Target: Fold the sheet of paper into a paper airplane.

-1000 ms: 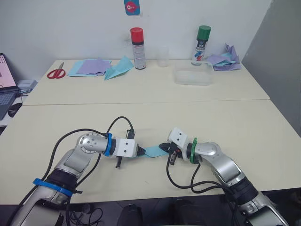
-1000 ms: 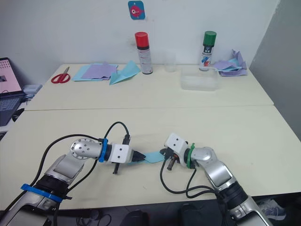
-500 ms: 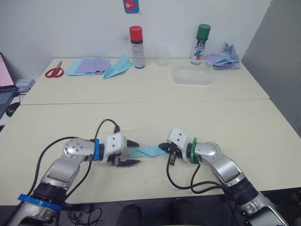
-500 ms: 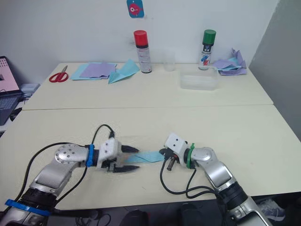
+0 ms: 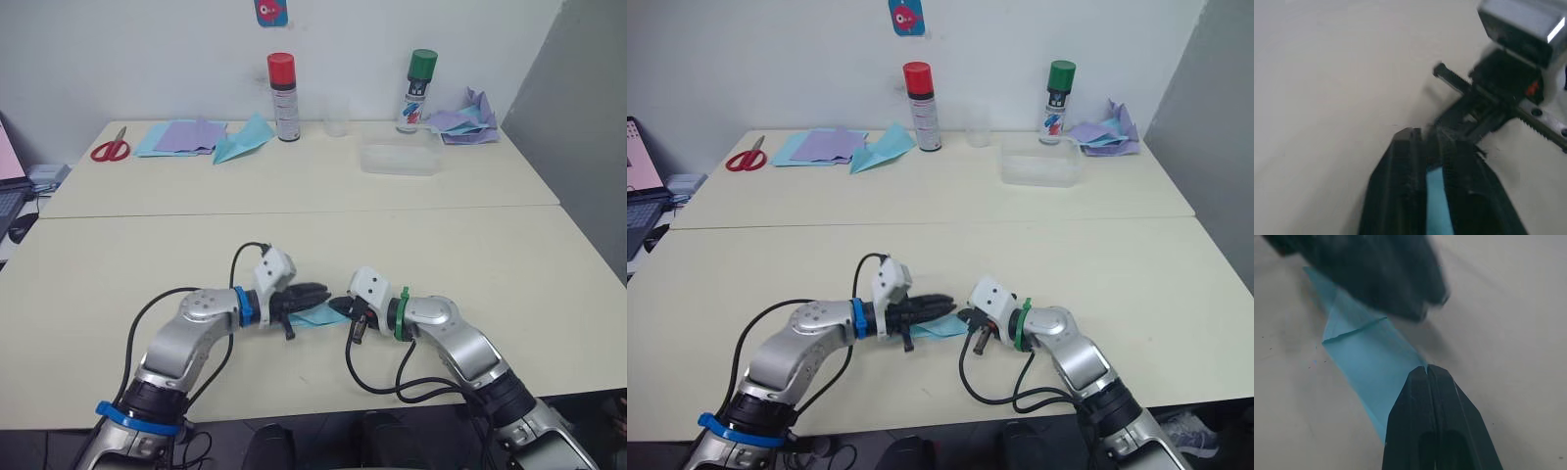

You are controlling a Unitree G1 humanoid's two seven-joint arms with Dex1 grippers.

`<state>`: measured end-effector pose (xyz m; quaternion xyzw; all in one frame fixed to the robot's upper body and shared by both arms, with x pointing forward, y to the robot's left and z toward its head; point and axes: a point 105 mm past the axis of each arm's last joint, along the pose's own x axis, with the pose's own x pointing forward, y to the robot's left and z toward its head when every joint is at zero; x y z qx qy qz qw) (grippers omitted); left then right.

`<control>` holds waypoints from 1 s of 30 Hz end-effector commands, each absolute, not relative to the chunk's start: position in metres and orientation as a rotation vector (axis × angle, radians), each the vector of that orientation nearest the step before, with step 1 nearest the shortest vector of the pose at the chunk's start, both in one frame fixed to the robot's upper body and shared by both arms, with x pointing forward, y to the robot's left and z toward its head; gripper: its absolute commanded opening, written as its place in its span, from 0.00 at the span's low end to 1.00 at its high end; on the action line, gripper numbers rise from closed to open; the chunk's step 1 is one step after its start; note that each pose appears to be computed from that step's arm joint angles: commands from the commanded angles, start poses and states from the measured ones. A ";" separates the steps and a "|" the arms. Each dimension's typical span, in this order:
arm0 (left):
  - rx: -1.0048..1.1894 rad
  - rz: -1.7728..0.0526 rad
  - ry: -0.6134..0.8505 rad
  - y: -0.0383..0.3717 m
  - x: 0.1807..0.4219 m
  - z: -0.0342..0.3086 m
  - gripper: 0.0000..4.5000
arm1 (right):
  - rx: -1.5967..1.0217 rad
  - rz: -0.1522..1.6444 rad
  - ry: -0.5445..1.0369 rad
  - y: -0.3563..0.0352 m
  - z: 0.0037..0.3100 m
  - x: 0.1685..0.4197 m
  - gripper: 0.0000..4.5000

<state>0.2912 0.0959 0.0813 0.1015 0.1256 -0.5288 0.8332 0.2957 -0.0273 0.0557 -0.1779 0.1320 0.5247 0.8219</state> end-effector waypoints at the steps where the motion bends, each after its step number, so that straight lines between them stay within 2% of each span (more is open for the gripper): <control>1: 0.351 -1.107 0.327 0.103 0.288 0.057 0.01 | -0.399 1.109 0.400 -0.034 0.028 0.288 0.00; 4: 0.370 -1.033 0.407 0.116 0.290 0.035 0.01 | -0.401 1.109 0.400 -0.033 0.028 0.288 0.00; 11: 0.319 -0.923 0.516 0.145 0.283 0.015 0.01 | -0.403 1.114 0.405 -0.032 0.026 0.286 0.00; 15: 0.183 -0.805 0.546 0.173 0.274 0.018 0.01 | -0.406 1.123 0.411 -0.030 0.025 0.286 0.00; 25: 0.099 -0.688 0.588 0.200 0.253 0.014 0.01 | -0.418 1.146 0.423 -0.029 0.021 0.285 0.00; 27: 0.116 -0.674 0.570 0.205 0.254 0.019 0.01 | -0.421 1.151 0.425 -0.029 0.021 0.284 0.00; 30: 0.060 -0.665 0.451 0.200 0.263 0.049 0.01 | -0.424 1.157 0.424 -0.029 0.020 0.283 0.00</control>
